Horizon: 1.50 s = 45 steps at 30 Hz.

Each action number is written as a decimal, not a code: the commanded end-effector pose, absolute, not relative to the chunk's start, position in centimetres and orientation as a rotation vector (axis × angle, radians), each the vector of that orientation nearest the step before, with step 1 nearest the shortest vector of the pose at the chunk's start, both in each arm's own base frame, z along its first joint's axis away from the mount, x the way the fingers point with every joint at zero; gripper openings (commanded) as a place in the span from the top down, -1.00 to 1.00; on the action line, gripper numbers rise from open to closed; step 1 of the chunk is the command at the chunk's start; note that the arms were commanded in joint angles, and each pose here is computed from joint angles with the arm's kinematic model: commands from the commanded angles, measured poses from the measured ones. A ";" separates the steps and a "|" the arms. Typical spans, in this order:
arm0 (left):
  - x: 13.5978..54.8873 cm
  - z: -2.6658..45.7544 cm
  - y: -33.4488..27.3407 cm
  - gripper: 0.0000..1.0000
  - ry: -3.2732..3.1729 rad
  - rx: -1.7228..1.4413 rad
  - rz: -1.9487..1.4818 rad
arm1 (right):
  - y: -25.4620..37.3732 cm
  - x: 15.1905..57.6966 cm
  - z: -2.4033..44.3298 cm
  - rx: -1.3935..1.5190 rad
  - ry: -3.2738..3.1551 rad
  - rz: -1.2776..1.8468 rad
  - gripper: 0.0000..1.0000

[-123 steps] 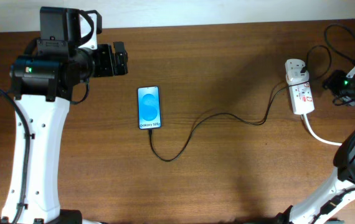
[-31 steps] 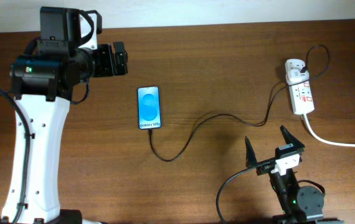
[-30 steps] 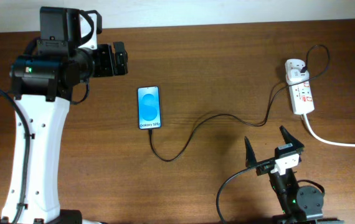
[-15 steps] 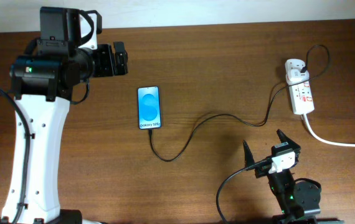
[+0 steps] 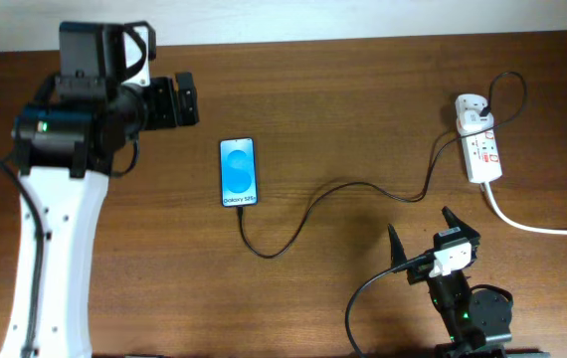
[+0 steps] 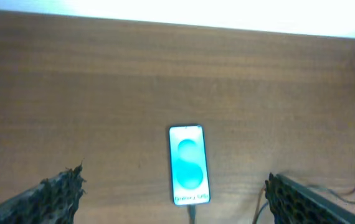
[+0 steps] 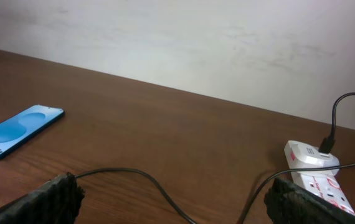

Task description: Plug charger to phone and switch on socket

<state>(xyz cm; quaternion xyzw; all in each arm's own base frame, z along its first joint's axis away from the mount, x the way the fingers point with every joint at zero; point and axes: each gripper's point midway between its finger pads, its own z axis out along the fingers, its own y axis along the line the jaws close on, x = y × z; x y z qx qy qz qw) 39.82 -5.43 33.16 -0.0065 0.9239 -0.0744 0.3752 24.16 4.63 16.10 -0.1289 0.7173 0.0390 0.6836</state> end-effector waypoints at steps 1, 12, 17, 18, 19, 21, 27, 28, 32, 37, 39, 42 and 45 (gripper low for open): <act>38.4 33.9 -4.8 -0.99 2.214 0.002 -0.168 | 4.7 24.1 15.9 -0.285 1.611 0.095 -0.97; 33.7 33.4 -4.3 -0.99 2.006 0.111 -0.121 | 4.7 24.1 15.9 -0.285 1.611 0.095 -0.97; 31.2 31.6 -4.1 -0.99 1.886 0.189 -0.066 | 4.7 24.1 15.9 -0.285 1.611 0.095 -0.97; 30.6 31.0 -4.0 -0.99 1.852 0.204 -0.053 | 4.7 24.1 15.9 -0.285 1.611 0.095 -0.97; 29.9 30.1 -3.9 -0.99 1.795 0.229 -0.028 | 4.7 24.1 15.9 -0.285 1.611 0.095 -0.97; 28.7 28.4 -3.8 -0.99 1.696 0.262 0.011 | 4.7 24.1 15.9 -0.285 1.611 0.095 -0.97; 26.0 22.6 -2.2 -0.98 1.575 0.215 0.060 | 4.7 24.1 15.9 -0.285 1.611 0.095 -0.97; 25.7 21.6 -2.1 -0.99 1.571 0.236 0.084 | 4.7 24.1 15.9 -0.285 1.611 0.094 -0.97; 25.1 18.7 -2.0 -0.99 1.562 0.263 0.117 | 4.7 24.1 15.9 -0.285 1.611 0.095 -0.97; 24.5 15.6 -1.9 -0.99 1.627 0.284 0.134 | 4.7 24.1 15.9 -0.285 1.611 0.095 -0.97; 24.5 15.6 -1.9 -0.99 1.626 0.284 0.134 | 4.7 24.1 15.9 -0.285 1.611 0.095 -0.97; 24.5 15.7 -1.9 -0.99 1.625 0.284 0.134 | 4.7 24.1 15.9 -0.285 1.611 0.095 -0.97; 24.5 15.7 -1.9 -0.99 1.625 0.284 0.134 | 4.7 24.1 15.9 -0.285 1.611 0.095 -0.97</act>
